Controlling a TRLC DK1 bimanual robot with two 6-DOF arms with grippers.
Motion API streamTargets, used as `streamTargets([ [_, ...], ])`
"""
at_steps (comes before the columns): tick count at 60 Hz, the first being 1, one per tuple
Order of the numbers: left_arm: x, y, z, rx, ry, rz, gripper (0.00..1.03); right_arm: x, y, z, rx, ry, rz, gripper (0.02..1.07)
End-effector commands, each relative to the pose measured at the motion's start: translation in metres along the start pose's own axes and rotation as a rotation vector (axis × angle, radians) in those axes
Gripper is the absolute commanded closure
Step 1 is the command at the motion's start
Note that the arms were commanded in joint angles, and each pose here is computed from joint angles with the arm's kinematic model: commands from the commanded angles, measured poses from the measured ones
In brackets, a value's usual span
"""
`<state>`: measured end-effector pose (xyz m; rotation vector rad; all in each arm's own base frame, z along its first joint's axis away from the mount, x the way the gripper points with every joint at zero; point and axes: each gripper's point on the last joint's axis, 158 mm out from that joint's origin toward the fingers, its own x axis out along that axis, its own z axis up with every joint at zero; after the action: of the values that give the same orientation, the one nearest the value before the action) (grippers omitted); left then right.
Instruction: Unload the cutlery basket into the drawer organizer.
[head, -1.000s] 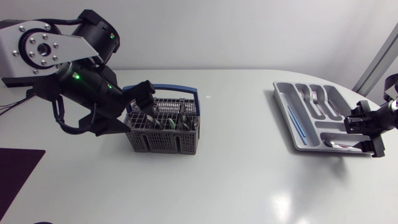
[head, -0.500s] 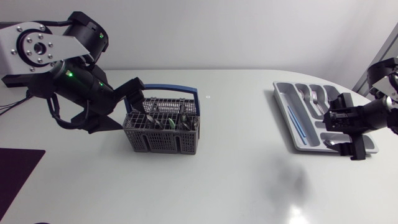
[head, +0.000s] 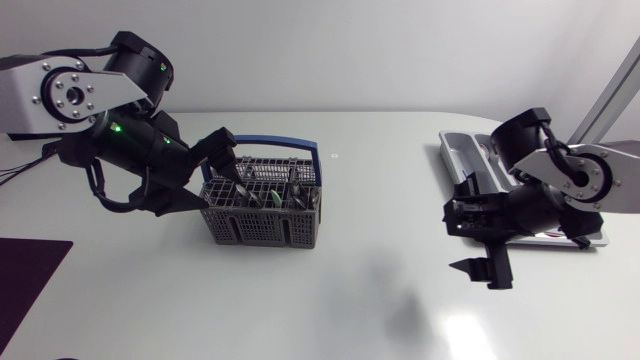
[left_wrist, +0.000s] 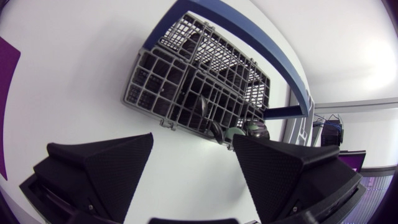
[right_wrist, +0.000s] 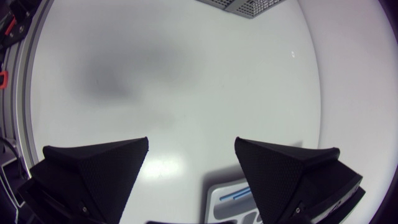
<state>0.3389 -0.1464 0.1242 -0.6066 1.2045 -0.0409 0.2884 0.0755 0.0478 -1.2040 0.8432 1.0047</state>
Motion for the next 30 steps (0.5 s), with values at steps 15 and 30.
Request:
streamTargets([
  [15,0.020,0.003,-0.003,-0.011,0.062,-0.016,0.18,0.004,0.029,0.062,0.064,-0.084,0.065,0.07],
  [30,0.026,0.003,0.008,-0.018,0.048,-0.029,0.26,0.005,0.042,0.090,0.087,-0.137,0.099,0.07],
])
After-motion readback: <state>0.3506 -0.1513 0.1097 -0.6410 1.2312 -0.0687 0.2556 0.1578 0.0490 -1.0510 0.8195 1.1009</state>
